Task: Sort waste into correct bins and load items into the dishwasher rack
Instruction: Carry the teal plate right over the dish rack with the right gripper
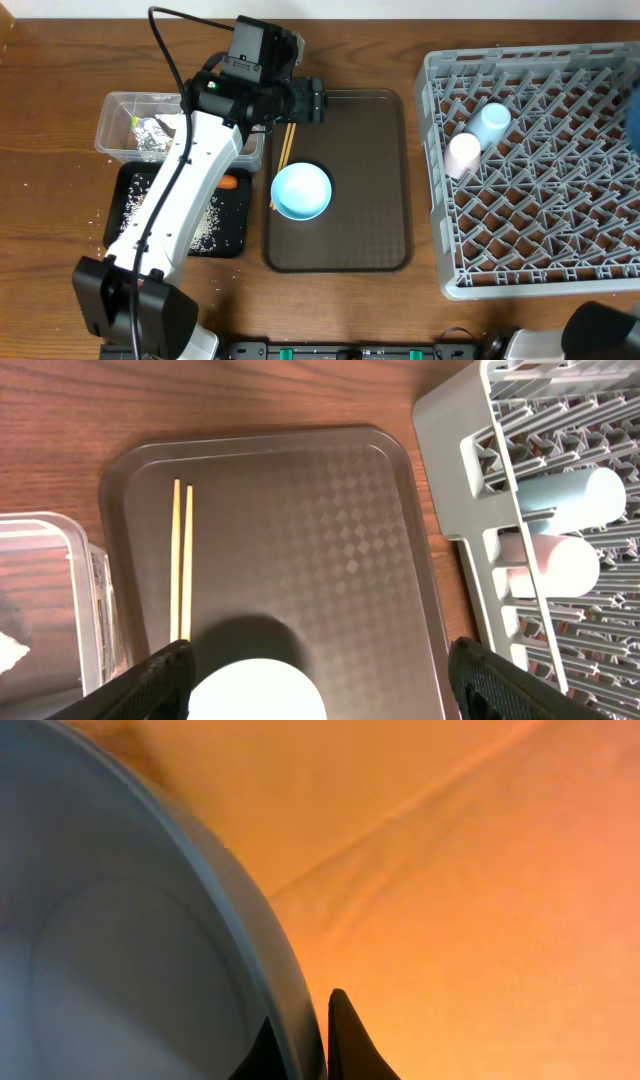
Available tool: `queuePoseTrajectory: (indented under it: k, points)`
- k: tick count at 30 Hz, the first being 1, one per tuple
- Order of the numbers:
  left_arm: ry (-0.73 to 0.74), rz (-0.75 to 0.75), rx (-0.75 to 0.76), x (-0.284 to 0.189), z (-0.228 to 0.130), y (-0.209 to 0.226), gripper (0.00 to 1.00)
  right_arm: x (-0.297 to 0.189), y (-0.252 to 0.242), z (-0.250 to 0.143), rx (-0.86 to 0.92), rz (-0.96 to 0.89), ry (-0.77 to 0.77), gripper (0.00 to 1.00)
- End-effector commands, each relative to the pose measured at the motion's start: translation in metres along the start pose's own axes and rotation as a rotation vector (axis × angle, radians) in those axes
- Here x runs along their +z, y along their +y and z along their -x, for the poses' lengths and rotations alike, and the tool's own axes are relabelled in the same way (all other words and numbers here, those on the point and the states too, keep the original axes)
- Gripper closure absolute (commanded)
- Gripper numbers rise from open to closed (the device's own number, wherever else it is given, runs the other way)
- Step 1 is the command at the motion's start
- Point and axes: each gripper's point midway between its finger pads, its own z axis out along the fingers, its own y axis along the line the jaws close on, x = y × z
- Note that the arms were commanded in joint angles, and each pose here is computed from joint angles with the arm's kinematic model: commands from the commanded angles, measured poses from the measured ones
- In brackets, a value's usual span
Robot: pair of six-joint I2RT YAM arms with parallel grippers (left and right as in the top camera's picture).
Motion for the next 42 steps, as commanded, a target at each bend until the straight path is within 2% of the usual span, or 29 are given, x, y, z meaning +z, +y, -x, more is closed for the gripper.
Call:
queuePoseTrajectory:
  k: [1, 4, 14, 23, 30, 42]
  points:
    - [-0.021, 0.002, 0.044, -0.008, 0.004, -0.002, 0.20, 0.010, -0.030, -0.011, -0.028, -0.202, 0.091, 0.99]
    - [-0.028, 0.028, 0.043, -0.008, 0.005, 0.003, 0.19, 0.020, -0.032, -0.014, -0.051, -0.267, 0.133, 0.99]
    - [-0.034, 0.079, 0.041, -0.003, 0.007, 0.013, 0.19, 0.079, 0.000, -0.015, -0.326, -0.377, 0.270, 0.99]
    - [-0.040, 0.077, 0.041, 0.004, 0.010, 0.014, 0.19, 0.106, 0.069, -0.012, -0.502, -0.306, 0.283, 0.99]
    - [-0.030, 0.082, 0.038, 0.004, 0.008, 0.015, 0.19, 0.107, 0.119, -0.008, -0.596, -0.245, 0.259, 0.99]
    - [-0.028, 0.092, 0.023, 0.002, 0.008, 0.023, 0.19, 0.106, 0.188, -0.028, -0.698, -0.082, 0.221, 0.99]
